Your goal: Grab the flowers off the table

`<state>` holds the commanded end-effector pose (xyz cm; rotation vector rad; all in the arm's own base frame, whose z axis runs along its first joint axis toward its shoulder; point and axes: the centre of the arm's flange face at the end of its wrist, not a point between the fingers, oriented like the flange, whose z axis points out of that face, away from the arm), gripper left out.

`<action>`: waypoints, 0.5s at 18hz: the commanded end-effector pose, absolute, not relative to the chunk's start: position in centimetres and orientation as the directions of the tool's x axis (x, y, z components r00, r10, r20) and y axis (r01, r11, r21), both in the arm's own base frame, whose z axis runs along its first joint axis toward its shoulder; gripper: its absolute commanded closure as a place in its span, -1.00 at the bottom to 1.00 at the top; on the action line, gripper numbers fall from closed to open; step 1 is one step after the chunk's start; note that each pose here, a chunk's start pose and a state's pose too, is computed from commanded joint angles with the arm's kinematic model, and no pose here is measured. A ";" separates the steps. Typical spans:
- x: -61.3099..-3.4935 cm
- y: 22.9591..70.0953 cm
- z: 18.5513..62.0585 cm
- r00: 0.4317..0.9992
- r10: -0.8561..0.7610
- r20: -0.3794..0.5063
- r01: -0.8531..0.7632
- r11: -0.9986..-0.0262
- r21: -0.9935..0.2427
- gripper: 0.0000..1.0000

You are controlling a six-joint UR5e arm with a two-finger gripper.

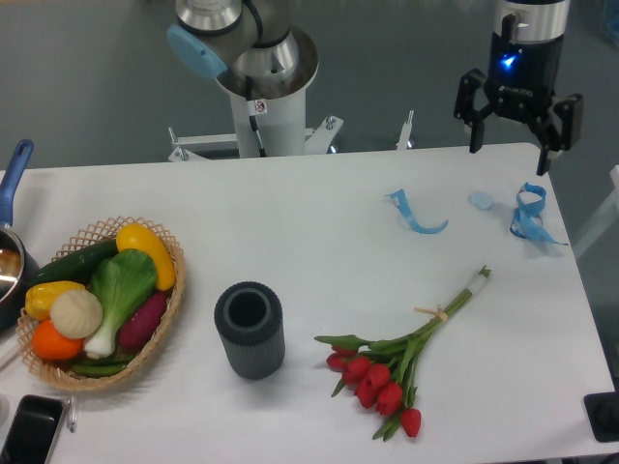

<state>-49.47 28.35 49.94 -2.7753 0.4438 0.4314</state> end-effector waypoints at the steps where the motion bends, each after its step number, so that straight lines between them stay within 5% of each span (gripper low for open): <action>1: -49.4 28.4 49.9 0.906 -0.259 -0.335 -0.347 -0.908 -0.235 -1.00; 9: -49.3 28.7 48.3 0.920 -0.249 -0.303 -0.329 -0.910 -0.251 -1.00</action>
